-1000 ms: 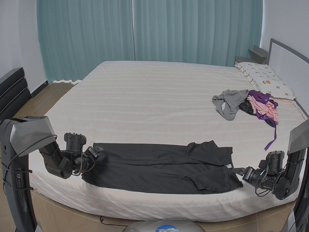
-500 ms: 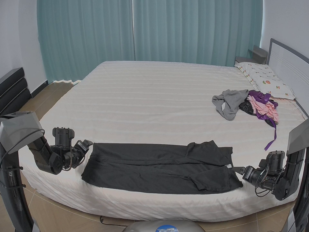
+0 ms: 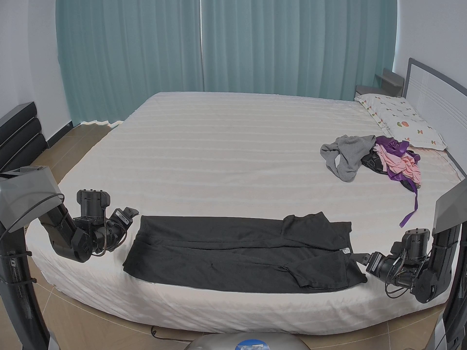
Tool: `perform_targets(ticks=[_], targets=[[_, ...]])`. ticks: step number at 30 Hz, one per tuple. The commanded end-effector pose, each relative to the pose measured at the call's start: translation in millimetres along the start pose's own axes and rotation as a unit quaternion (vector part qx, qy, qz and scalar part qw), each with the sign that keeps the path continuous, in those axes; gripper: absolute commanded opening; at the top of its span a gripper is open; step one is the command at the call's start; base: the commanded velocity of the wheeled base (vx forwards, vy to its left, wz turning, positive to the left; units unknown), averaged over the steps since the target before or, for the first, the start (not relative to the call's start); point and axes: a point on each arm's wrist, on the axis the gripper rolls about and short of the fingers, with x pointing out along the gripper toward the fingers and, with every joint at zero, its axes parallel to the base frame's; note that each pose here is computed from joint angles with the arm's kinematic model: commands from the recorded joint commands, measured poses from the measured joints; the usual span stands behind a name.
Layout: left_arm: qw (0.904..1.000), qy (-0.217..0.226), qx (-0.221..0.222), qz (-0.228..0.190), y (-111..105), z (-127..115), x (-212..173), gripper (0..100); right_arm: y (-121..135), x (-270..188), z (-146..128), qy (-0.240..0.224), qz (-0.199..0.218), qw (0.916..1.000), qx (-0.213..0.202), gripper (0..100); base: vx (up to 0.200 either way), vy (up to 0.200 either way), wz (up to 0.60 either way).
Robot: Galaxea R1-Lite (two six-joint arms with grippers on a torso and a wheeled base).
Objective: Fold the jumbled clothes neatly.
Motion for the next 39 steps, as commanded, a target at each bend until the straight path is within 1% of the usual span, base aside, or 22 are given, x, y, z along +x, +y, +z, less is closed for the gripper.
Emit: perform_targets(ticks=[1, 5, 9, 13, 14, 15, 17, 19, 22, 24, 29, 30, 35, 39], targets=[[1.0, -0.002, -0.002, -0.002, -1.0, 1.1, -0.9, 100, 0.5, 0.3, 0.1, 0.0, 0.001, 1.0, -0.001, 100, 0.2, 0.0, 0.0], [1.0, 0.0, -0.001, -0.001, -0.6, -0.5, -0.4, 100, 1.3, -0.8, 2.3, -0.006, 0.003, 1.0, -0.001, 100, 0.2, 0.0, 0.0], [1.0, 0.008, -0.001, -0.004, -1.1, -0.6, -0.9, 100, 3.3, -2.1, 2.7, -0.008, 0.007, 0.9999, -0.003, 100, 0.0, 0.0, 0.0], [0.9988, 0.045, -0.001, -0.018, 2.7, -5.6, -5.1, 100, 3.5, -1.2, 3.3, -0.009, 0.008, 0.9999, -0.004, 100, 0.0, 0.0, 0.0], [0.9988, 0.045, -0.001, -0.018, 2.7, -5.6, -5.1, 100, 3.5, -1.2, 3.3, -0.009, 0.008, 0.9999, -0.004, 100, 0.0, 0.0, 0.0], [0.998, 0.059, 0.003, -0.022, 4.6, -8.4, -6.3, 100, 3.2, -1.3, 3.6, -0.01, 0.007, 0.9999, -0.003, 100, 0.0, 0.0, 0.0], [0.9977, 0.064, 0.004, -0.023, 4.8, -9.4, -6.6, 100, 2.8, -0.8, 3.1, -0.008, 0.007, 0.9999, -0.003, 100, 0.0, 0.0, 0.0], [0.9973, 0.07, 0.015, -0.019, 7.0, -13.1, -5.6, 100, 2.7, -0.6, 2.8, -0.007, 0.007, 0.9999, -0.003, 100, 0.0, 0.0, 0.0], [0.9953, 0.079, 0.055, -0.012, 12.6, -18.6, -3.0, 100, 2.6, -0.5, 2.2, -0.009, 0.009, 0.9999, -0.004, 100, 0.0, 0.0, 0.0], [0.9939, 0.083, 0.072, -0.009, 15.9, -23.1, 1.1, 100, 2.1, -0.2, 2.2, -0.011, 0.008, 0.9999, -0.004, 100, 0.0, 0.0, 0.0], [0.993, 0.087, 0.081, -0.003, 17.7, -27.6, 5.9, 100, 1.9, 0.5, 2.1, -0.011, 0.008, 0.9999, -0.004, 100, 0.0, 0.0, 0.0], [0.9921, 0.092, 0.085, -0.003, 17.8, -30.9, 5.4, 0, 2.0, 0.7, 1.7, -0.01, 0.008, 0.9999, -0.004, 100, 0.0, 0.0, 0.0], [0.9869, 0.105, 0.122, 0.008, 24.7, -39.7, 6.1, 0, 1.3, 1.8, 1.0, -0.008, 0.007, 0.9999, -0.004, 100, 0.0, 0.0, 0.0], [0.987, 0.104, 0.121, 0.019, 29.6, -38.6, 5.8, 0, 1.0, 2.5, 0.8, -0.007, 0.007, 0.9999, -0.003, 100, 0.0, 0.0, 0.0]])
